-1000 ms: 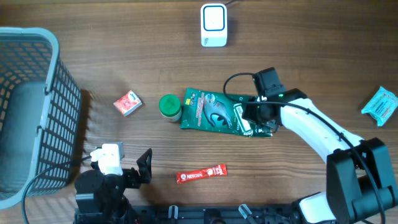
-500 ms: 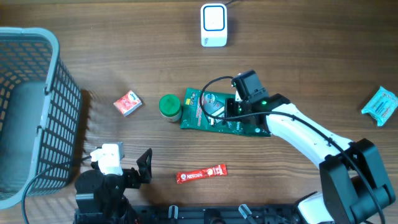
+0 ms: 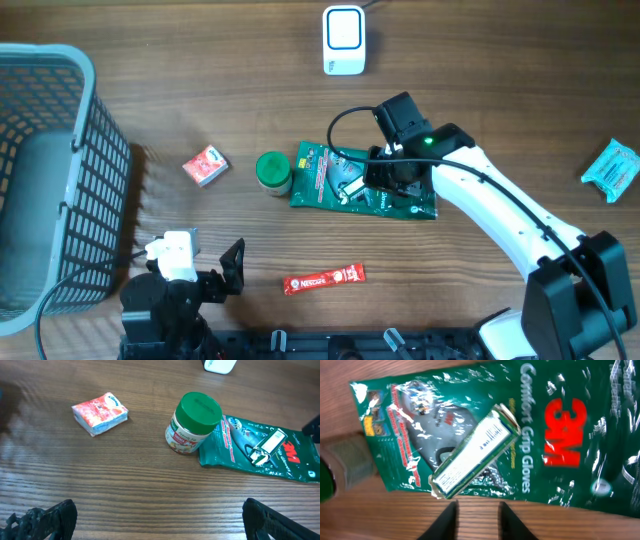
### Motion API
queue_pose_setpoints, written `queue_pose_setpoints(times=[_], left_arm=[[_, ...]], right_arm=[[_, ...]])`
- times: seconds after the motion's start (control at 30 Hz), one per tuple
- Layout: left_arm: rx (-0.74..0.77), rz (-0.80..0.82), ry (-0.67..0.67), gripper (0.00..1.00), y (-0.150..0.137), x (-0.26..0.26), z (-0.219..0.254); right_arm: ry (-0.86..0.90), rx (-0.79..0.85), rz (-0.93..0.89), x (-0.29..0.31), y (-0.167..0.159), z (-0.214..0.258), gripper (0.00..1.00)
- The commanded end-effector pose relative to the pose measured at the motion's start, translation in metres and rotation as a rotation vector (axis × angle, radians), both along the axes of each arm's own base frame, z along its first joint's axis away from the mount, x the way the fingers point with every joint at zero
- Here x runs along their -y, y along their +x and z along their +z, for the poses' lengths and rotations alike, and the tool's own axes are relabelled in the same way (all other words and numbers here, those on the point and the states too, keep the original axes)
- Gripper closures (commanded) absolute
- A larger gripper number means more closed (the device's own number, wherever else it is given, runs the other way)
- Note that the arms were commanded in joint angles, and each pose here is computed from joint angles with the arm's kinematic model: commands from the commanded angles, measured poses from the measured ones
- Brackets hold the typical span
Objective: Scan the item barcode
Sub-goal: 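Lower the right gripper and grasp the green barcoded box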
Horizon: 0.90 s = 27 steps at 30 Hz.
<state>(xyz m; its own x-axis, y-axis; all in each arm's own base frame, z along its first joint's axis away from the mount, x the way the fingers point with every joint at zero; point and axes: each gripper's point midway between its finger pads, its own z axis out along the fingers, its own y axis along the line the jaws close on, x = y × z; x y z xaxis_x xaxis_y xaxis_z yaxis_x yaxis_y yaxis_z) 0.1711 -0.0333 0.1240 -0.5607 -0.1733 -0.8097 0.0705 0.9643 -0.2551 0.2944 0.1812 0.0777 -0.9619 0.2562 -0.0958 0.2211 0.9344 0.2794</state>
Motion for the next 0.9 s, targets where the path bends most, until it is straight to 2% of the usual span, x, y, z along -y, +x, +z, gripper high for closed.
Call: queue_pose_setpoints(times=[0.0,0.1,0.3,0.4,0.63,0.87], left_arm=[[0.011,-0.004,0.000,0.00,0.001,0.000,0.001],[0.011,-0.004,0.000,0.00,0.001,0.000,0.001],[0.011,-0.004,0.000,0.00,0.001,0.000,0.001],[0.011,-0.004,0.000,0.00,0.001,0.000,0.001],[0.011,-0.004,0.000,0.00,0.001,0.000,0.001],[0.011,-0.004,0.000,0.00,0.001,0.000,0.001]], right_arm=[[-0.043,-0.023,-0.178,0.011,0.000,-0.014,0.96],[-0.098,0.022,-0.138,0.018,0.009,-0.039,0.96],[-0.116,0.002,-0.118,0.011,0.021,-0.077,0.96],[-0.101,0.033,-0.090,0.007,0.029,-0.073,0.95],[-0.041,0.139,0.111,-0.020,0.055,-0.042,0.96],[0.032,0.212,0.254,-0.049,0.059,-0.033,0.96]])
